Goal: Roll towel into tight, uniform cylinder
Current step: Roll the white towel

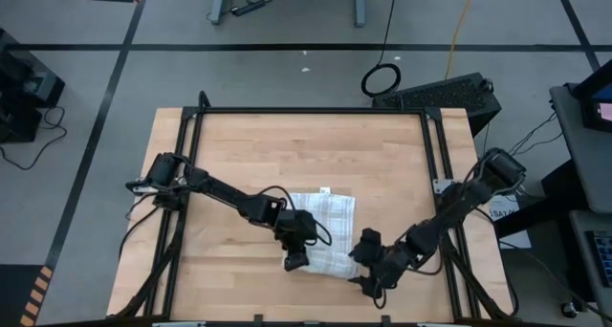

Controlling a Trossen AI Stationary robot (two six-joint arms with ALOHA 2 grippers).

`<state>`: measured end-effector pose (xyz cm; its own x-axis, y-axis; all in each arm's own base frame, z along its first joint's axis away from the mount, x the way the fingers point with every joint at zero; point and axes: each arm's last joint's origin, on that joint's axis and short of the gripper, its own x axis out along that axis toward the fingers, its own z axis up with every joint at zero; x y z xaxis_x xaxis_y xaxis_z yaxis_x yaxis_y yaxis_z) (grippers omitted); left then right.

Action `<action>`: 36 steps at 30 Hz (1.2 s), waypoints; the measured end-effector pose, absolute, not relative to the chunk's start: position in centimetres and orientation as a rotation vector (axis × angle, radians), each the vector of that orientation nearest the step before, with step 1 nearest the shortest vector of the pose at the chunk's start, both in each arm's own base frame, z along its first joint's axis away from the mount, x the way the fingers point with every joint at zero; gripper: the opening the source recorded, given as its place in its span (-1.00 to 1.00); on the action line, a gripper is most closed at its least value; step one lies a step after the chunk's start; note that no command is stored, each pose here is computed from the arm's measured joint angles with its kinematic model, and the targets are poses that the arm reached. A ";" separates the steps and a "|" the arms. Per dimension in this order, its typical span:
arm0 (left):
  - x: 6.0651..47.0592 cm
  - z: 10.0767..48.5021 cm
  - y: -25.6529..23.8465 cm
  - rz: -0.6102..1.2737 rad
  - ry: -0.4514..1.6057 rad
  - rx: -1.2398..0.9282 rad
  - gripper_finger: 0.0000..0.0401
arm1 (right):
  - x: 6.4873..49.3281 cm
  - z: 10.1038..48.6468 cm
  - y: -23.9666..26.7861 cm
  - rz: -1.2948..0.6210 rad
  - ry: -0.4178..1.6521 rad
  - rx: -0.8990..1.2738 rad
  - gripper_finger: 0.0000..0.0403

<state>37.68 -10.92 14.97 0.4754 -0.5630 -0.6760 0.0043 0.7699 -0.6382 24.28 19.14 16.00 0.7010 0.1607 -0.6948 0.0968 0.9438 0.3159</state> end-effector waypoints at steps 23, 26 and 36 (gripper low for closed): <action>36.9 14.7 -12.3 -0.243 1.078 -0.640 -0.47 | 27.1 12.7 17.9 0.032 0.858 0.416 -0.34; 36.6 15.0 -12.2 -0.247 1.097 -0.630 -0.25 | 27.4 12.7 17.6 0.042 0.866 0.426 -0.53; 33.3 19.2 -10.7 -0.220 1.213 -0.541 0.56 | 27.5 12.7 17.4 0.045 0.874 0.435 -0.72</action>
